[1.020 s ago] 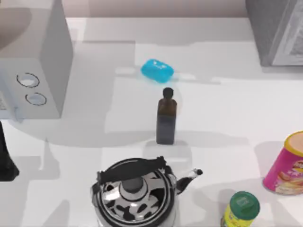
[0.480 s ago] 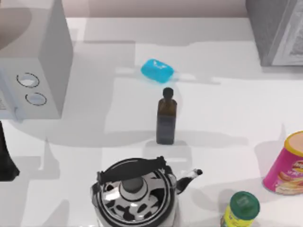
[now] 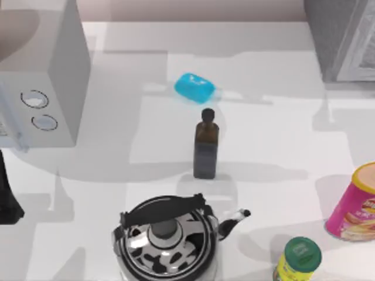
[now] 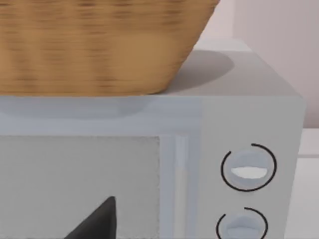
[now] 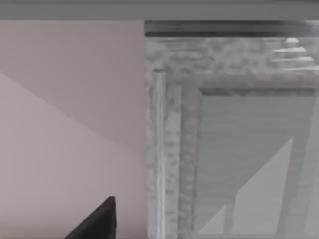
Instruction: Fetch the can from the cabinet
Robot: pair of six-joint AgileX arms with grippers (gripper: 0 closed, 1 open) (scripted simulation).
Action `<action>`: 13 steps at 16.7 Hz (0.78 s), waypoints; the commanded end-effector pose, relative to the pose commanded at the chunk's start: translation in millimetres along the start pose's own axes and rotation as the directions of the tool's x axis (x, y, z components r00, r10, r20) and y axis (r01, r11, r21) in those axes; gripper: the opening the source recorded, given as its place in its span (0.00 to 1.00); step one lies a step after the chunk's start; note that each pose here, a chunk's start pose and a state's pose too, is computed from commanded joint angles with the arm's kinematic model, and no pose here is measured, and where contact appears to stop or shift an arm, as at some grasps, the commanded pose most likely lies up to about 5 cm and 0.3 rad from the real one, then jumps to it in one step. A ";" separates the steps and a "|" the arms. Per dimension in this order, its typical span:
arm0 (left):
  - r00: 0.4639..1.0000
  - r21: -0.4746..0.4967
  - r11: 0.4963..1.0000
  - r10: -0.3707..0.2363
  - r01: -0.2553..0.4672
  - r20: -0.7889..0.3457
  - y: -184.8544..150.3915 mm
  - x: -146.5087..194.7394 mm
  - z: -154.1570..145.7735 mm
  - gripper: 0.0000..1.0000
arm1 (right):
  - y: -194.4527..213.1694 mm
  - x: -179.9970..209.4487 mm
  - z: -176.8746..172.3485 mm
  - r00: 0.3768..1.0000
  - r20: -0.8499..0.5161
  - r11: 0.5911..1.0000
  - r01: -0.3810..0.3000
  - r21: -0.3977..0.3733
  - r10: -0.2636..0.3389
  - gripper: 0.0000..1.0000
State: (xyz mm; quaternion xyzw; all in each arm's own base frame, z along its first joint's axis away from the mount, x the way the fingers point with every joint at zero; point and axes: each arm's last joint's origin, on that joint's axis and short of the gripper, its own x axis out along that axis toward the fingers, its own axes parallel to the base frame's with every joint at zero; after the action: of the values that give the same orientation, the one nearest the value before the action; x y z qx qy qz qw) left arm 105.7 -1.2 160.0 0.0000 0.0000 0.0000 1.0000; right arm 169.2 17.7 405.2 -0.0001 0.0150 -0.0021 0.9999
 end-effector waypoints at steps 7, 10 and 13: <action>1.000 0.000 1.000 0.000 0.000 0.000 0.0 0.0 0.0 1.00 | 22.8 65.5 93.6 1.000 0.031 1.000 -0.003 0.002 0.003 1.00; 1.000 0.000 1.000 0.000 0.000 0.000 0.0 0.0 0.0 1.00 | 28.8 80.9 105.5 1.000 0.031 1.000 -0.004 0.000 0.004 1.00; 1.000 0.000 1.000 0.000 0.000 0.000 0.0 0.0 0.0 1.00 | 30.0 83.7 107.4 1.000 0.030 1.000 -0.004 0.000 0.004 1.00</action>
State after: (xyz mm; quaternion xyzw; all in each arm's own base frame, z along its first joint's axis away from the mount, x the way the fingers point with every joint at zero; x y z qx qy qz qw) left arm 105.7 -1.2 160.0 0.0000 0.0000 0.0000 1.0000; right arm 256.2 47.3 510.0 0.0000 0.0000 0.0000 1.0000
